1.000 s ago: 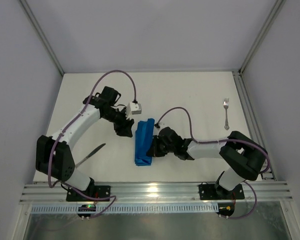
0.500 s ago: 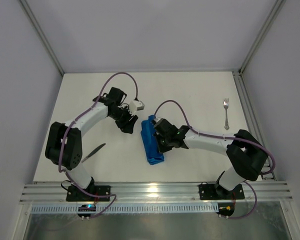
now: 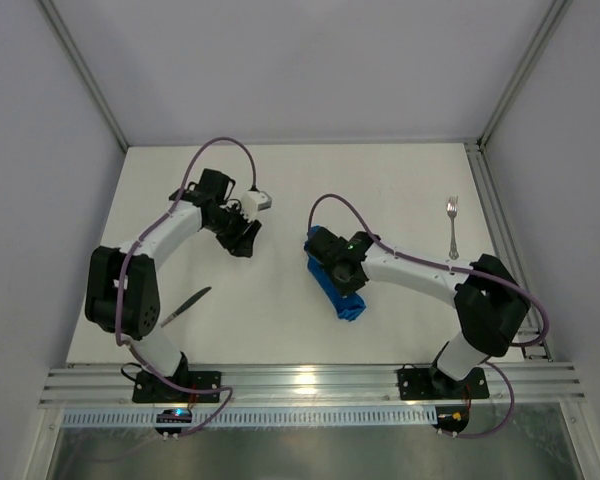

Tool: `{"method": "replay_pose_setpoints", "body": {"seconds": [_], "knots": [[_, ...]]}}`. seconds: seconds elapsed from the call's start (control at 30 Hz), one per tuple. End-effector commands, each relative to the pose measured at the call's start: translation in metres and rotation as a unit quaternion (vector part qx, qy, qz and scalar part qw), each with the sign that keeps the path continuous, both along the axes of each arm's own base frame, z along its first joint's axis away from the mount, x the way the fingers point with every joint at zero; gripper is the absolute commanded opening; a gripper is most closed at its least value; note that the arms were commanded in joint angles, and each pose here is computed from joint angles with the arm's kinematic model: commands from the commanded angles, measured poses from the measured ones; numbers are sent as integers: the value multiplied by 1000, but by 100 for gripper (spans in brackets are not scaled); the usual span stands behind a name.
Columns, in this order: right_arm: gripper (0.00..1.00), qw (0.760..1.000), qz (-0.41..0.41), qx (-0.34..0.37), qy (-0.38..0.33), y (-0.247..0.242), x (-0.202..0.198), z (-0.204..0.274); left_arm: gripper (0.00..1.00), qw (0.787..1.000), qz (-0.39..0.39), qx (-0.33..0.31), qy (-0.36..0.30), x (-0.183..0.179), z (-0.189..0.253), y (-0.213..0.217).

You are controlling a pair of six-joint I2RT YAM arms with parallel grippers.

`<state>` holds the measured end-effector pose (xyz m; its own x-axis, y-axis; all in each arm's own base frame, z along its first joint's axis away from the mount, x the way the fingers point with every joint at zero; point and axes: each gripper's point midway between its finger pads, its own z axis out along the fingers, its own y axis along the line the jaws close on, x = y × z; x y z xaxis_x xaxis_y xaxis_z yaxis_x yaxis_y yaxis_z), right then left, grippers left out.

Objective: Fold the napkin into a case and place the utensils inside
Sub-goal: Turn over the smaller rectangle-folded napkin at the center of the board.

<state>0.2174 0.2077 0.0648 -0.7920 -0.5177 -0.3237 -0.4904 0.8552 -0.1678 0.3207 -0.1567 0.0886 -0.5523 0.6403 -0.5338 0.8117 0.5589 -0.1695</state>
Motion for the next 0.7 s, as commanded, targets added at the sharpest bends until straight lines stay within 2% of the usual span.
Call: {"method": "replay_pose_setpoints", "body": {"seconds": [0.0, 0.23, 0.4, 0.53, 0.67], "knots": [[4, 994, 1, -108, -19, -39, 8, 18, 49, 999, 19, -10, -43, 13, 25, 9], [4, 970, -15, -236, -48, -75, 21, 41, 49, 997, 51, -11, -60, 25, 37, 33], [4, 943, -25, -323, -81, -97, 33, 66, 50, 996, 62, -10, -64, 29, 42, 43], [4, 929, -38, -354, -101, -96, 37, 67, 50, 995, 74, -15, -70, 33, 45, 51], [4, 906, -7, -409, -110, -76, 28, 61, 50, 993, 88, -17, -75, 37, 50, 61]]}}
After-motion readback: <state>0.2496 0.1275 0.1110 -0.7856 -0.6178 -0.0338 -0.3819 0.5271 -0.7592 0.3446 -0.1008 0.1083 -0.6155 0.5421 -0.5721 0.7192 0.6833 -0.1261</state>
